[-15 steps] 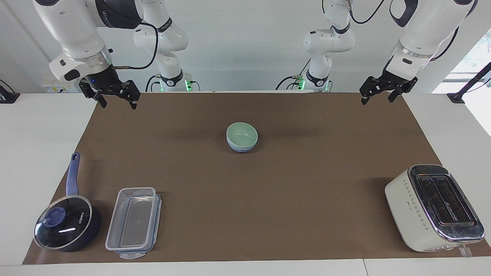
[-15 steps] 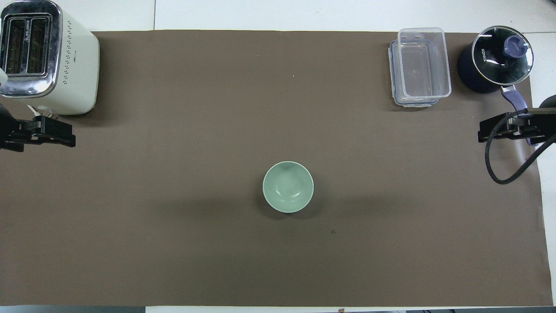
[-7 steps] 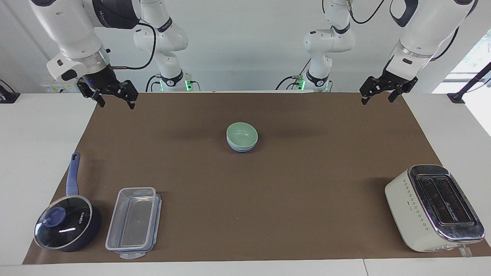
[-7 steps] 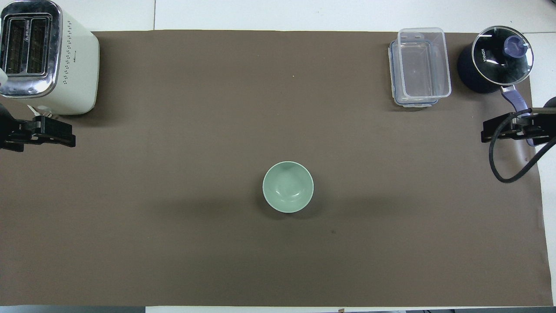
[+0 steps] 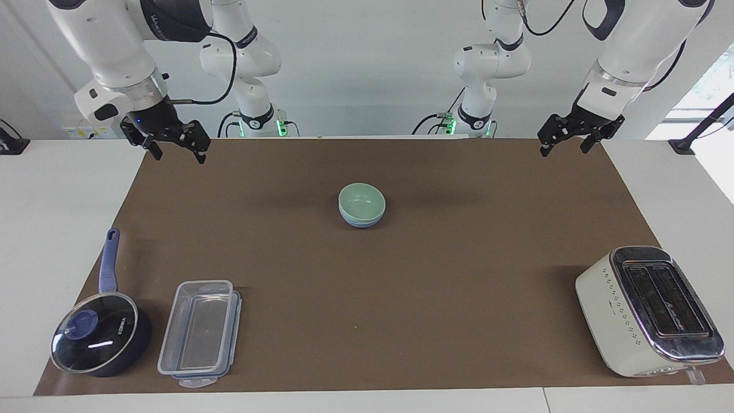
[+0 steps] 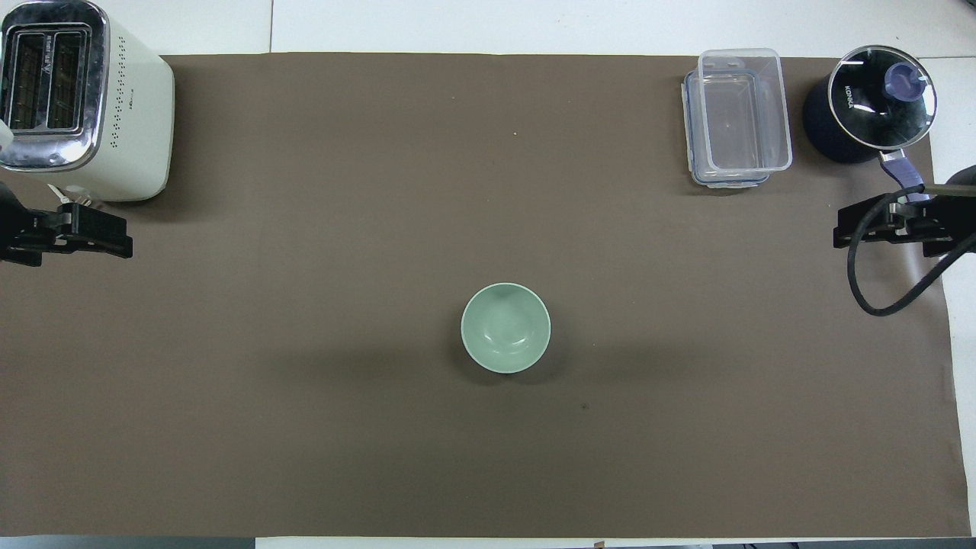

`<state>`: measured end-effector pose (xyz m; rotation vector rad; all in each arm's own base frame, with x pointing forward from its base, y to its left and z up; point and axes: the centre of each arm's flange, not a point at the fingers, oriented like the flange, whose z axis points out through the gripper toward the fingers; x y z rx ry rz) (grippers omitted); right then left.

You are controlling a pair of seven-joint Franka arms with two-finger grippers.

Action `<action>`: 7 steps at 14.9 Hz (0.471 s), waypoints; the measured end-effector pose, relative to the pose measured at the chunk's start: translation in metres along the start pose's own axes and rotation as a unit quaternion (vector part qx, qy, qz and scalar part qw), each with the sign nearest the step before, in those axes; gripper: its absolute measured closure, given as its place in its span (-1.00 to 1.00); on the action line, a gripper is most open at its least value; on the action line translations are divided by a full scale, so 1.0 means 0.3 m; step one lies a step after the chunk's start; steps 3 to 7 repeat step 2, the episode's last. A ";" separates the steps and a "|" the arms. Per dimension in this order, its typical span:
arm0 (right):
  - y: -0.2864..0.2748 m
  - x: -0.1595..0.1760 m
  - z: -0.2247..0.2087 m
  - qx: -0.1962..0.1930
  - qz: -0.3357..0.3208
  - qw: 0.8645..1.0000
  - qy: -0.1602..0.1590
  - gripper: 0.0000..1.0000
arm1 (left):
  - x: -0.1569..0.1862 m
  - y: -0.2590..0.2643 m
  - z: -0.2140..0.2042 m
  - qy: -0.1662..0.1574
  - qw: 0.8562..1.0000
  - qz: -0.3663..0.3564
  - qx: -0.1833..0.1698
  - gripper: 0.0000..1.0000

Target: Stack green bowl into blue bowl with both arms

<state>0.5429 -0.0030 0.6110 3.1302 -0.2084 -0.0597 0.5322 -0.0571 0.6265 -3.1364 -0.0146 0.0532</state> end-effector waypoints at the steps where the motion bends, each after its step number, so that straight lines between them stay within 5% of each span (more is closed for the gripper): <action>1: 0.001 0.000 -0.001 0.001 0.000 1.000 0.000 -1.00 | 0.000 0.000 0.000 0.000 1.000 0.000 0.000 -1.00; 7: 0.002 -0.001 -0.002 0.001 0.001 1.000 0.001 -1.00 | 0.000 0.000 0.000 0.000 1.000 0.000 0.000 -1.00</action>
